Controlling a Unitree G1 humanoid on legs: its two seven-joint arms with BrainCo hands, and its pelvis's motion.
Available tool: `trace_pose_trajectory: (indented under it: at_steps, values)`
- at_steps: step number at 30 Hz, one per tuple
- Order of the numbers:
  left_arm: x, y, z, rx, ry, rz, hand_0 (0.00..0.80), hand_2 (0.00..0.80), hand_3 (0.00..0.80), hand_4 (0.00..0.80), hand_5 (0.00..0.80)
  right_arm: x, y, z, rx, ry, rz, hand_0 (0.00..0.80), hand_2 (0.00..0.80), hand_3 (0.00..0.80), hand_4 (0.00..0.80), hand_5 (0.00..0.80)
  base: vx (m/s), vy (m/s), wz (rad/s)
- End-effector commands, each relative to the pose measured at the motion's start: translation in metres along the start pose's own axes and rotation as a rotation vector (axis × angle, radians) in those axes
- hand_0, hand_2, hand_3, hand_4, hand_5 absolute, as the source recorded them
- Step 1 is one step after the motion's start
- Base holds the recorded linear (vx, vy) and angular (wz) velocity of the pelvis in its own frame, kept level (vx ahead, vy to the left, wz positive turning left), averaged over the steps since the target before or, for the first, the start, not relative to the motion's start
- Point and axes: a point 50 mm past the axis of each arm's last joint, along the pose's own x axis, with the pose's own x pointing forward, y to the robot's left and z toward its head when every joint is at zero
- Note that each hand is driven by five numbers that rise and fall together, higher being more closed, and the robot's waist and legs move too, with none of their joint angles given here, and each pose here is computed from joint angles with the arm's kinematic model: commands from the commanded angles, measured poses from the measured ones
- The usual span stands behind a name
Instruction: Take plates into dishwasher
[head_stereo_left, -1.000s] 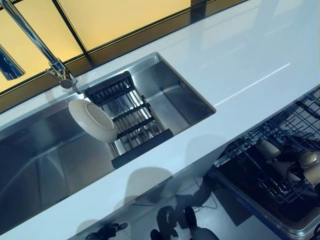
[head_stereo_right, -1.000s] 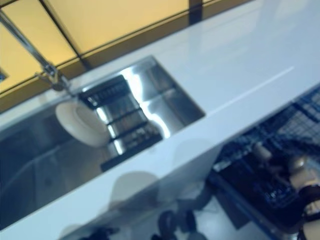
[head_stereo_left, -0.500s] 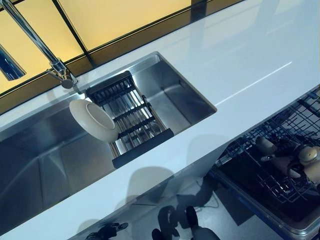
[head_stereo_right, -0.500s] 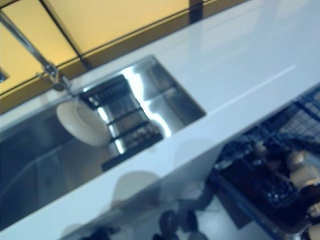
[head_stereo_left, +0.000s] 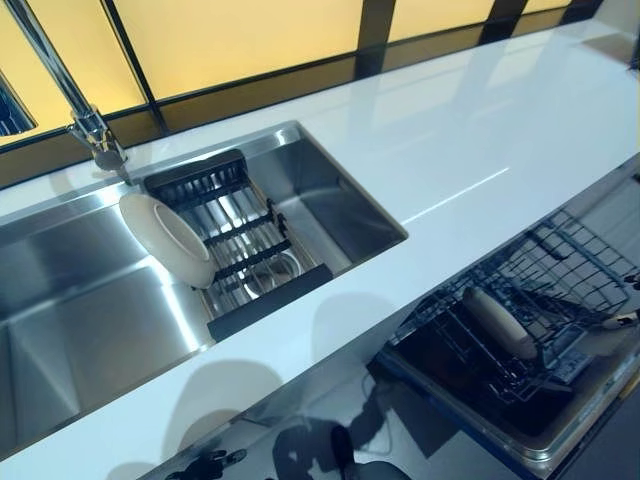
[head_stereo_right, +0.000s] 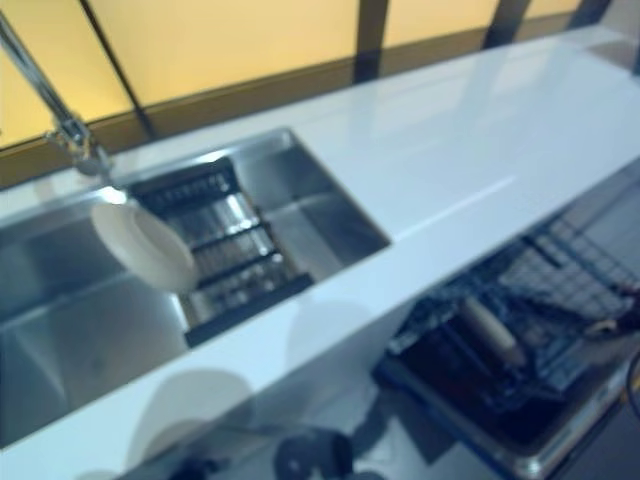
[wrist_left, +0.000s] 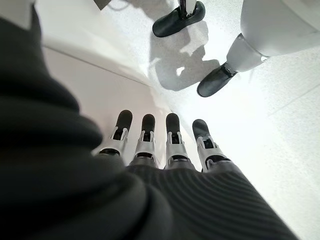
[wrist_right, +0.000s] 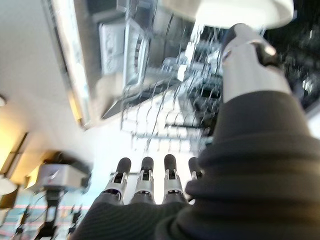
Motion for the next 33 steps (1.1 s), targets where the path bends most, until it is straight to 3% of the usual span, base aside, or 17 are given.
trace_pose_trajectory:
  at_steps: [1,9,15,22,33]
  values:
    - [-0.004,0.025,0.004,0.004,-0.027,0.093,0.000,0.000,0.000,0.000,0.000,-0.013,-0.037,-0.003,0.035,-0.020,-0.096,0.000,0.000,0.000,0.000,0.000,0.040,0.031,-0.11]
    - [-0.006,0.024,-0.012,-0.010,0.010,0.093,0.000,0.000,0.000,0.000,0.000,-0.037,-0.086,-0.022,0.097,0.032,-0.274,0.000,0.000,0.000,0.000,0.000,0.052,0.019,-0.02]
    - [-0.008,0.025,-0.019,-0.019,0.019,0.093,0.000,0.000,0.000,0.000,0.000,-0.055,-0.120,-0.011,0.125,0.006,-0.433,0.000,0.000,0.000,0.000,0.000,0.022,0.026,0.11]
    - [-0.008,0.023,-0.021,-0.030,0.023,0.084,0.000,0.000,0.000,0.000,0.000,-0.063,-0.144,0.049,0.054,-0.183,-0.543,0.000,0.000,0.000,0.000,0.000,0.002,0.057,0.11]
    - [-0.005,0.010,-0.020,-0.056,0.016,0.033,0.000,0.000,0.000,0.000,0.000,-0.071,-0.145,0.147,-0.072,-0.470,-0.547,0.000,0.000,0.000,0.000,0.000,-0.005,0.051,0.15]
